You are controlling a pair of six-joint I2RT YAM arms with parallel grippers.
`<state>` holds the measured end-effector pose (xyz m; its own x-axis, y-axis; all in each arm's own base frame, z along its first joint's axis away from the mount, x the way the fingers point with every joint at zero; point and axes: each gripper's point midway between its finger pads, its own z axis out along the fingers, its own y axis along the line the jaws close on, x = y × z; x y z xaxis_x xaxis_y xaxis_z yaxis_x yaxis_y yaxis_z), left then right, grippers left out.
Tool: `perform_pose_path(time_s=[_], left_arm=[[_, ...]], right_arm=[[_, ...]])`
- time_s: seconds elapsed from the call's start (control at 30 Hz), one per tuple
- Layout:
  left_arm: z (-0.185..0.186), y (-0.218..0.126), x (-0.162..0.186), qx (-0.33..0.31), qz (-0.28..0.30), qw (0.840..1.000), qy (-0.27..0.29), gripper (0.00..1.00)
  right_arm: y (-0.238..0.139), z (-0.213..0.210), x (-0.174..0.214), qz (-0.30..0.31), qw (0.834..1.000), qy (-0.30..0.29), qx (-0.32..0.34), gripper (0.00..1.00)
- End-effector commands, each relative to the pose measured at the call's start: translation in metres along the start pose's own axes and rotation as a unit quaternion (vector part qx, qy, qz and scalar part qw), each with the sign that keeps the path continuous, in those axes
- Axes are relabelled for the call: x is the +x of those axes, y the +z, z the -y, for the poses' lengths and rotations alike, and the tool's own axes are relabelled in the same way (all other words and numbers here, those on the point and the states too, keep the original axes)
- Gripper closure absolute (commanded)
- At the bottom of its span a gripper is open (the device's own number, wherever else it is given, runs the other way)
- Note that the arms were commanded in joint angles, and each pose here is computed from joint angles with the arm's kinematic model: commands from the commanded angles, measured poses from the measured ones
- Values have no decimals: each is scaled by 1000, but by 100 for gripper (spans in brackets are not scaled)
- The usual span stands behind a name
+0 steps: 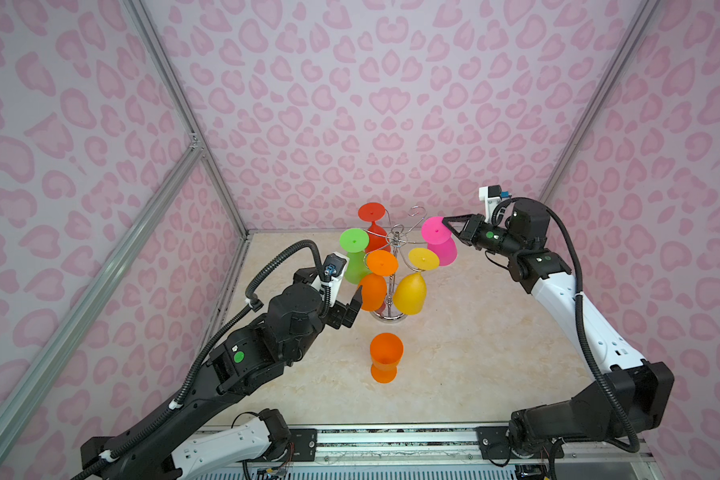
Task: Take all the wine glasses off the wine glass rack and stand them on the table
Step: 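Close the right gripper on the magenta glass's base on the rack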
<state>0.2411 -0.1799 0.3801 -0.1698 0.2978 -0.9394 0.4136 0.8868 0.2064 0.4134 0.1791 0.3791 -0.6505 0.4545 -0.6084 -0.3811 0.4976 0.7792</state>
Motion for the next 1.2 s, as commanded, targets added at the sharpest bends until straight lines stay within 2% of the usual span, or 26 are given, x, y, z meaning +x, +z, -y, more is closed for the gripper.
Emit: perform_pose_path(time_s=[0.0,0.17,0.53,1.17], left_arm=[[0,1,-2,0,4,1000,-9,4],[1,1,-1,1,3,1000,-10,4],[2,3,1,2,-1,1000,-7,4],[5,7,1,5,-5,1000,-1,4]], right_arm=[[-3,-9,-7,12,999,8,-31,100],[-9,-11,-12,21,998,28,-57,100],[-13,-20,-8,12,996,34,-76,100],[-20,-18,5,0,998,28,-60,100]])
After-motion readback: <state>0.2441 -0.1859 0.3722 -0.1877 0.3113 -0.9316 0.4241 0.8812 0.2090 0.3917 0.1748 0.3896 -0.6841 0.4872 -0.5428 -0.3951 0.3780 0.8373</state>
